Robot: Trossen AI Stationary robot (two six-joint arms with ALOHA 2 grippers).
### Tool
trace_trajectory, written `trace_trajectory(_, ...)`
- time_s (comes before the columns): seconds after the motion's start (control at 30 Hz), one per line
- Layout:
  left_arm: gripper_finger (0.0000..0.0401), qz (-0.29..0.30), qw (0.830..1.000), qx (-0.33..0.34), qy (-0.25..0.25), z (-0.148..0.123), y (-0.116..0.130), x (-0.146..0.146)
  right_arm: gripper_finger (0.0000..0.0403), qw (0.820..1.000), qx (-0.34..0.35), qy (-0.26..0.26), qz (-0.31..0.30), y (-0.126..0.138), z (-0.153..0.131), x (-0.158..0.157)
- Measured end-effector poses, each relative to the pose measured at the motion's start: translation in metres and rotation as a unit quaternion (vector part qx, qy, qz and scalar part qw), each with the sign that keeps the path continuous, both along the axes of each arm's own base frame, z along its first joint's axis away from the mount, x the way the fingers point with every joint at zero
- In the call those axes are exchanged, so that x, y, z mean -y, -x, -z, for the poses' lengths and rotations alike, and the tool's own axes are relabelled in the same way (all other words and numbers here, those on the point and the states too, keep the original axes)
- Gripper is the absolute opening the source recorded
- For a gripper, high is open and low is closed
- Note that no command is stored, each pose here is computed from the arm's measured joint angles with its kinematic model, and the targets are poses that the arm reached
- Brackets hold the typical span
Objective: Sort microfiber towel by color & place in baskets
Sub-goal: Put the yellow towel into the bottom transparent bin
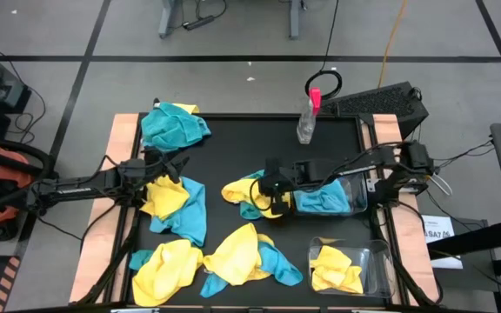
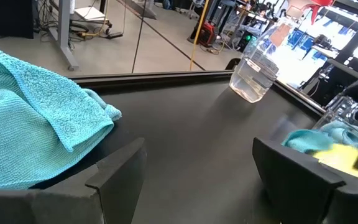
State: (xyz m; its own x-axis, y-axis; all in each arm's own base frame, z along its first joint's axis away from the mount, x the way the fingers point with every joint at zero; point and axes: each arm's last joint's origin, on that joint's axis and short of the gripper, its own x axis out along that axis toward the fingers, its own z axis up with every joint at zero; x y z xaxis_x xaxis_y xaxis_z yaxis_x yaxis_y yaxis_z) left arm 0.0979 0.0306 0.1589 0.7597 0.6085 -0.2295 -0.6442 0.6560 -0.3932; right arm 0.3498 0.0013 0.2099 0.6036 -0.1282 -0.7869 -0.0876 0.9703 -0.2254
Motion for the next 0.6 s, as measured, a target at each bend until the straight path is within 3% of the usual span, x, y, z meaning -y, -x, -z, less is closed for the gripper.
trace_trajectory(0.3, 0.0299, 0.0, 1.0, 0.0, 0.0, 0.0, 0.0, 0.0, 0.0002, 0.993, 0.115, 0.004, -0.007, 0.031, -0.077, -0.002)
trace_trajectory(0.6, 0.0299, 0.0, 1.0, 0.0, 0.0, 0.0, 0.0, 0.0, 0.0001, 0.969, 0.243, -0.008, -0.035, 0.084, -0.145, -0.011)
